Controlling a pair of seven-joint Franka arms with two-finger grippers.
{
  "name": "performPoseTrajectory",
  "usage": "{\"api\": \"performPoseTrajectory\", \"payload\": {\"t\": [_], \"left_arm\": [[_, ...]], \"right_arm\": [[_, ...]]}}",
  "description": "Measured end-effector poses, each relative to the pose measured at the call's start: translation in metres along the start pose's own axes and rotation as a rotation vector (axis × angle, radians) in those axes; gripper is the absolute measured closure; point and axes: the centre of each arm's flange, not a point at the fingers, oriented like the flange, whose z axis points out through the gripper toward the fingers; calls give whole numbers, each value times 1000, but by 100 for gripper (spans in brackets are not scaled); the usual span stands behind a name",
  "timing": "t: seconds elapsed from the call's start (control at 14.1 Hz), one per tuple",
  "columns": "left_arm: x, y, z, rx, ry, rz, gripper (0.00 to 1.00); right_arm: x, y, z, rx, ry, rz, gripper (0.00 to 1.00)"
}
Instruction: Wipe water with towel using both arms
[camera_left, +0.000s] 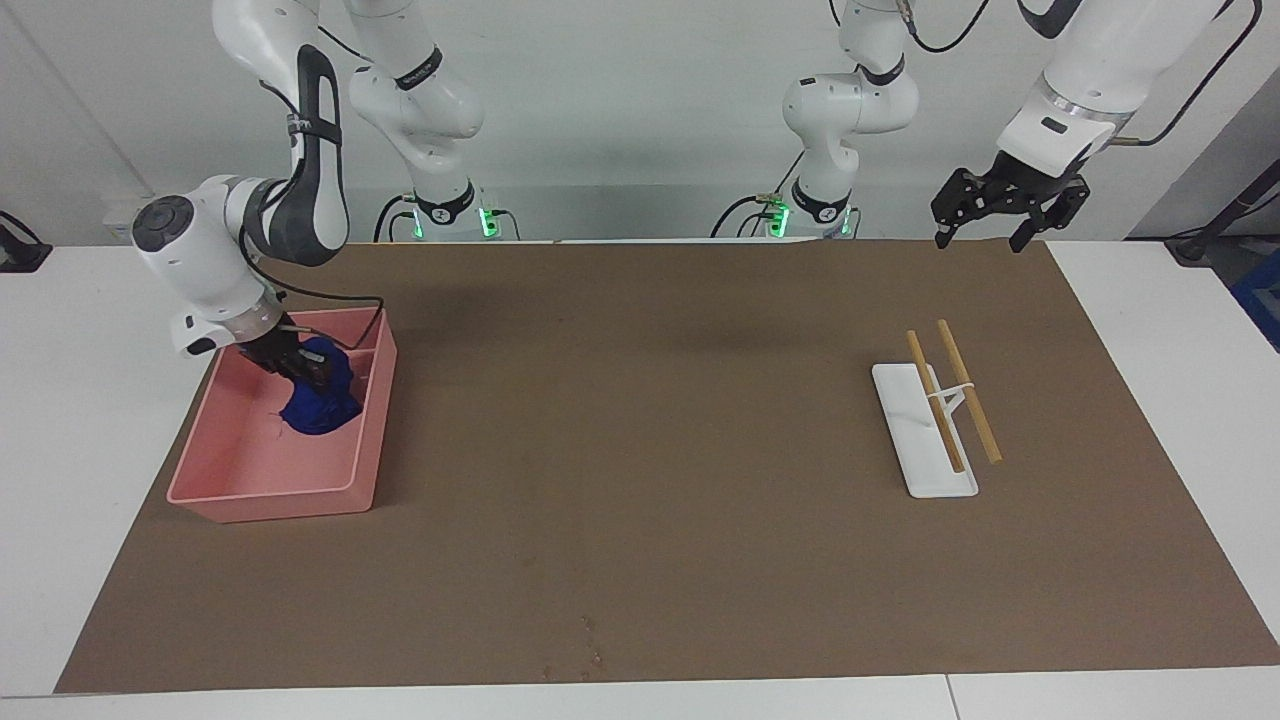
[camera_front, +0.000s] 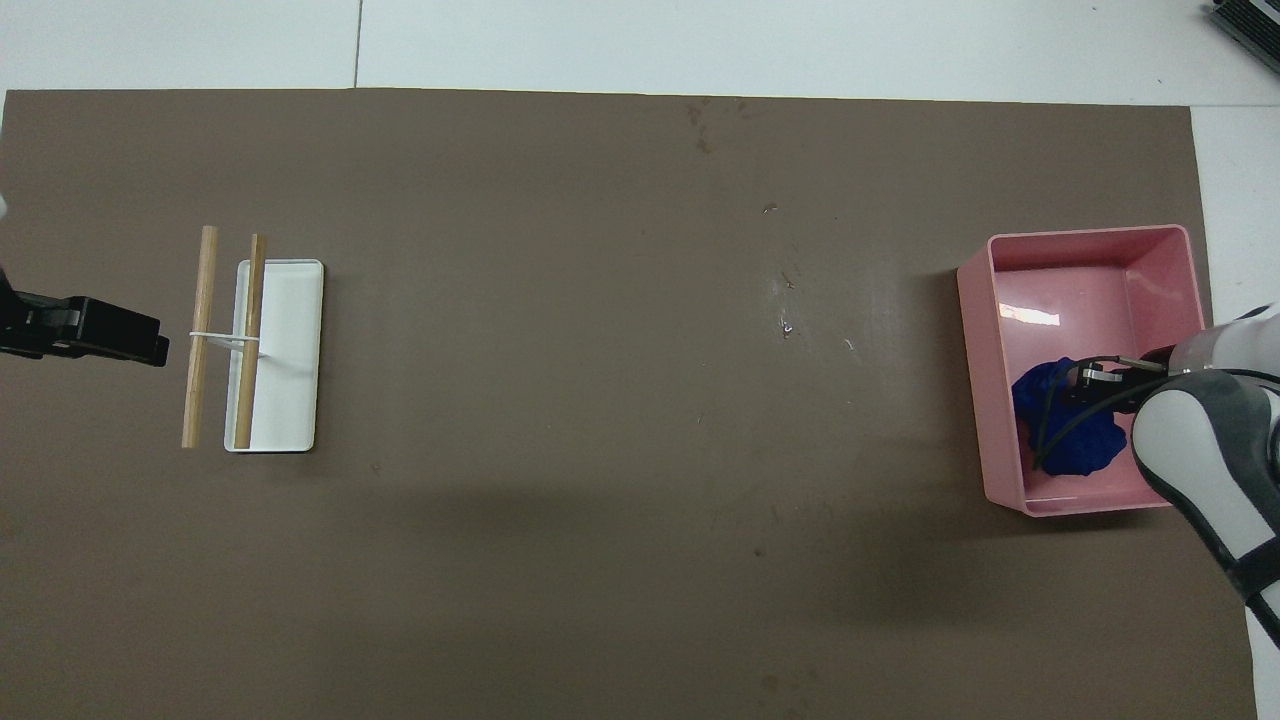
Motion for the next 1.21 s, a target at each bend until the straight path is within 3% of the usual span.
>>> {"api": "performPoseTrajectory", "payload": {"t": [0.21,0.36,0.92,1.21], "left_arm": [[0,0,0,0,0,0,0],[0,0,0,0,0,0,0],[0,0,0,0,0,0,0],[0,0,0,0,0,0,0]], "right_arm": [[6,-18,-53,-16,-6,-42,16],[6,-33,-100,-50,4,-75,0],[-17,-130,-265,-79,89,-109,0],[-30,-175,-270,-81,65,-104,0]]}}
